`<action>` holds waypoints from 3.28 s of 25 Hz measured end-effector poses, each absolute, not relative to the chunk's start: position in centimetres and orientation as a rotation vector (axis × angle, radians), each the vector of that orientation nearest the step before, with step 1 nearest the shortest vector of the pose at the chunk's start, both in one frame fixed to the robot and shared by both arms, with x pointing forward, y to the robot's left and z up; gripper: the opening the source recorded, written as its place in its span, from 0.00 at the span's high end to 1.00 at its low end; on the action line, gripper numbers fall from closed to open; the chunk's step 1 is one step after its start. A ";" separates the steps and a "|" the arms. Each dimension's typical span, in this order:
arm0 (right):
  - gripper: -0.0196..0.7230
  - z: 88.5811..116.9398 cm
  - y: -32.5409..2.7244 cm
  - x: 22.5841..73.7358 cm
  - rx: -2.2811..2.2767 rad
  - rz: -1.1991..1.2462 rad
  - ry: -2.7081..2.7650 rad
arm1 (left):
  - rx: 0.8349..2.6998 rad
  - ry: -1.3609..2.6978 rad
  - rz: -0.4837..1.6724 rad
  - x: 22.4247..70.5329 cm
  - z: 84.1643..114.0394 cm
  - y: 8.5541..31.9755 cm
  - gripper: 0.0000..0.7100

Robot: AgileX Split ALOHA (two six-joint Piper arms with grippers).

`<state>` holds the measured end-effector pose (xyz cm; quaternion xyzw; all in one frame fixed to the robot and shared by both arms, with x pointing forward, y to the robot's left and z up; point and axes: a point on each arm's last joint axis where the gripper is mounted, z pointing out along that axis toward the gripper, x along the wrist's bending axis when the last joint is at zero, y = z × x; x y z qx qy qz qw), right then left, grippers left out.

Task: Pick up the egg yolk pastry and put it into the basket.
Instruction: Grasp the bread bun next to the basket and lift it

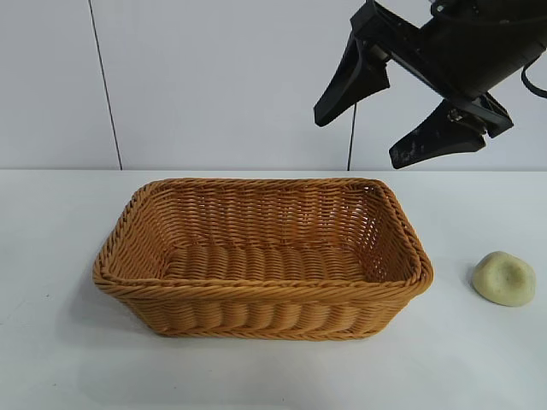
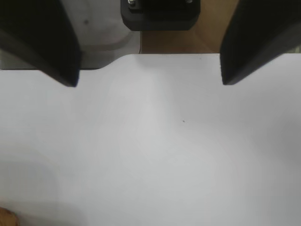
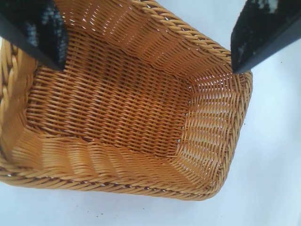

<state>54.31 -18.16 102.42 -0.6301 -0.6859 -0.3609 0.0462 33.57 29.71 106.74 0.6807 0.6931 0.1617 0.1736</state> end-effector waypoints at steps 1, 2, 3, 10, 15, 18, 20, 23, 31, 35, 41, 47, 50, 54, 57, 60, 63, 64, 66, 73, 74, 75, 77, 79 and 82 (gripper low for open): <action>0.07 102.4 -18.2 54.3 -1.923 -1.102 -2.094 | 1.901 1.936 0.496 32.7 106.4 29.8 0.17; 0.07 102.4 -18.2 54.3 -1.923 -1.102 -2.094 | 1.880 1.914 0.521 31.9 106.0 29.8 0.17; 0.07 102.4 -18.2 54.3 -1.923 -1.102 -2.094 | 1.848 1.882 0.559 31.1 105.8 29.8 0.17; 0.07 102.4 -18.2 54.3 -1.923 -1.099 -2.100 | 1.694 1.729 0.716 27.0 104.8 30.0 0.17; 0.07 102.3 -18.3 54.2 -1.923 -1.075 -2.126 | 1.594 1.627 0.810 24.8 105.1 30.1 0.17; 0.07 102.1 -18.5 54.2 -1.947 -1.040 -2.133 | 1.535 1.568 0.859 23.5 105.1 30.2 0.17; 0.07 102.0 -18.7 54.2 -1.975 -1.010 -2.135 | 1.525 1.558 0.867 23.3 105.1 30.2 0.17; 0.07 102.3 -19.0 54.3 -2.007 -0.941 -2.168 | 1.525 1.557 0.868 23.3 105.1 30.2 0.17; 0.07 104.5 -22.2 55.3 -2.192 -0.581 -2.451 | 1.525 1.557 0.868 23.3 105.1 30.2 0.17; 0.07 104.0 -25.4 56.0 -2.320 -0.509 -2.361 | 1.525 1.557 0.868 23.3 105.1 30.2 0.17; 0.07 101.6 -28.6 57.4 -2.374 -0.489 -2.180 | 1.526 1.558 0.867 23.3 105.1 30.2 0.17; 0.07 97.8 -28.7 58.9 -2.365 -0.415 -2.122 | 1.527 1.559 0.866 23.3 105.0 30.2 0.17; 0.07 95.7 -29.0 59.5 -2.383 -0.326 -2.108 | 1.526 1.559 0.867 23.3 105.0 30.2 0.17; 0.07 93.1 -29.2 60.1 -2.396 -0.247 -2.085 | 1.526 1.559 0.867 23.3 105.0 30.2 0.17; 0.07 91.5 -29.2 60.2 -2.385 -0.196 -2.064 | 1.526 1.559 0.867 23.3 105.0 30.2 0.17; 0.07 90.1 -29.3 60.4 -2.377 -0.166 -2.060 | 1.526 1.559 0.867 23.3 105.0 30.2 0.17; 0.07 89.1 -29.3 60.5 -2.369 -0.140 -2.058 | 1.526 1.559 0.867 23.3 105.0 30.2 0.17; 0.07 88.9 -29.3 60.5 -2.369 -0.137 -2.059 | 1.526 1.559 0.867 23.3 105.0 30.2 0.17; 0.11 88.7 -29.4 60.6 -2.368 -0.133 -2.064 | 1.526 1.559 0.867 23.3 105.0 30.2 0.17; 0.74 88.6 -29.4 60.6 -2.365 -0.129 -2.070 | 1.526 1.559 0.867 23.3 105.0 30.2 0.17; 0.81 88.6 -29.4 60.6 -2.363 -0.127 -2.071 | 1.526 1.559 0.867 23.3 105.0 30.2 0.17; 0.85 88.7 -29.4 60.6 -2.361 -0.127 -2.074 | 1.526 1.559 0.867 23.3 105.0 30.2 0.17; 0.88 89.0 -29.4 60.6 -2.361 -0.130 -2.075 | 1.526 1.559 0.867 23.3 105.0 30.2 0.17; 0.90 89.8 -29.4 60.5 -2.364 -0.142 -2.081 | 1.526 1.559 0.867 23.3 105.0 30.2 0.17; 0.91 92.4 -29.4 60.5 -2.373 -0.184 -2.098 | 1.526 1.559 0.867 23.3 105.0 30.2 0.17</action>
